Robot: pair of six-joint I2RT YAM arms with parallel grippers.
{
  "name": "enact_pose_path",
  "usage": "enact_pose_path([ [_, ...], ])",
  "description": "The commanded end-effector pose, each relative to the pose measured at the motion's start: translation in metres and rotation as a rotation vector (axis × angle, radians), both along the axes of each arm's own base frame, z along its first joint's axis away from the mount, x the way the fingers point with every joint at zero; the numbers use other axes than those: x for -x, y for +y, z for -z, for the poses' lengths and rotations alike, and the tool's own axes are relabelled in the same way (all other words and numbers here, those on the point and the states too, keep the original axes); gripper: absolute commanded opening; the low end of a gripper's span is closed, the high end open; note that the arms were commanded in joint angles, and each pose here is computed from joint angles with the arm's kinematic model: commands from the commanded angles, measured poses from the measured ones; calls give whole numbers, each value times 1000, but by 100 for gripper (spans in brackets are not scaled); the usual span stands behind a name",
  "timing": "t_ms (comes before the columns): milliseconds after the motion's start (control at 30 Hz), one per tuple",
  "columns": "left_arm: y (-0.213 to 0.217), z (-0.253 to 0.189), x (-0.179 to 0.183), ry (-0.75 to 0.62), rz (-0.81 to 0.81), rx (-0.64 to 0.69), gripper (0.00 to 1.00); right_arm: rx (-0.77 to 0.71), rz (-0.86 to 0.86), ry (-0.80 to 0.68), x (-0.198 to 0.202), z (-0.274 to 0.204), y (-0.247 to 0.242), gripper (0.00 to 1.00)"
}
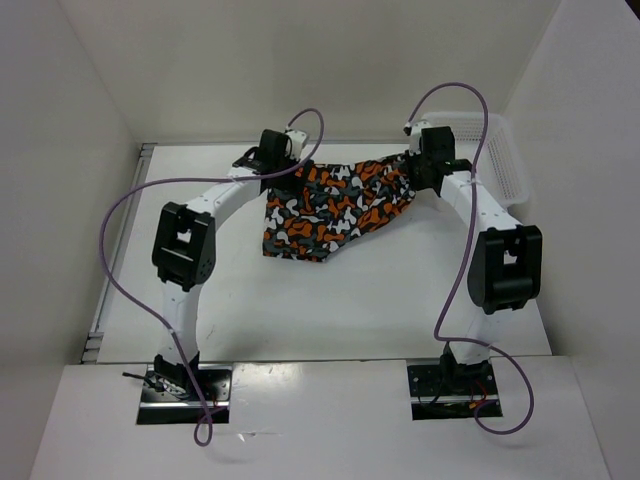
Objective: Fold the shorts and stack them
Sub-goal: Fold the shorts
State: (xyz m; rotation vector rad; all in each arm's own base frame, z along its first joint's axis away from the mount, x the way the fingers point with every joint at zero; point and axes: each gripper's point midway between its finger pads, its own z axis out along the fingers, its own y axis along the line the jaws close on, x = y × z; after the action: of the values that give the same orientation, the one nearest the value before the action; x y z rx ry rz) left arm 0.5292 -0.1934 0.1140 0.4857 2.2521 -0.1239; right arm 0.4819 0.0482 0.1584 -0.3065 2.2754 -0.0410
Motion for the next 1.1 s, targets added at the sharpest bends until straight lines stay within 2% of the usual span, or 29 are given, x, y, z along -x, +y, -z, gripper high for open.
enact_pose_path([
  [0, -39, 9, -5, 18, 107, 64, 99, 67, -8, -90, -11, -19, -6, 0],
  [33, -63, 13, 1, 33, 175, 99, 99, 74, -14, -91, -11, -19, -6, 0],
  [133, -95, 34, 6, 67, 244, 115, 99, 79, -4, -109, -20, -23, -7, 0],
  [267, -153, 43, 7, 7, 307, 103, 99, 58, -30, -114, -29, -24, 0, 0],
  [333, -163, 44, 0, -26, 309, 108, 99, 58, -30, -116, -32, -24, 0, 0],
  [433, -163, 70, -1, -17, 287, 74, 99, 58, -30, -116, -32, -24, 0, 0],
  [567, -158, 101, 17, 56, 294, 41, 99, 53, -15, -129, -37, -29, -1, 0],
  [600, -160, 91, 18, 54, 303, 50, 99, 60, -7, -129, -37, -29, -2, 0],
  [733, -133, 43, 10, 62, 277, 75, 99, 94, 3, -182, -48, -49, -7, 0],
  [767, -125, 10, 8, 24, 265, 91, 99, 106, -6, -192, -49, -53, -8, 0],
  [833, -98, -6, 11, 46, 243, 106, 99, 154, -21, -217, -53, -62, -9, 0],
  [867, -89, -31, 14, 21, 238, 123, 99, 173, -21, -235, -56, -68, -11, 0],
  [1000, -23, -15, 15, 39, 62, 4, 99, 288, -105, -271, -56, -74, 17, 0],
  [1067, 14, 20, 23, 105, -11, -52, 99, 349, -166, -279, -52, -74, 40, 0],
])
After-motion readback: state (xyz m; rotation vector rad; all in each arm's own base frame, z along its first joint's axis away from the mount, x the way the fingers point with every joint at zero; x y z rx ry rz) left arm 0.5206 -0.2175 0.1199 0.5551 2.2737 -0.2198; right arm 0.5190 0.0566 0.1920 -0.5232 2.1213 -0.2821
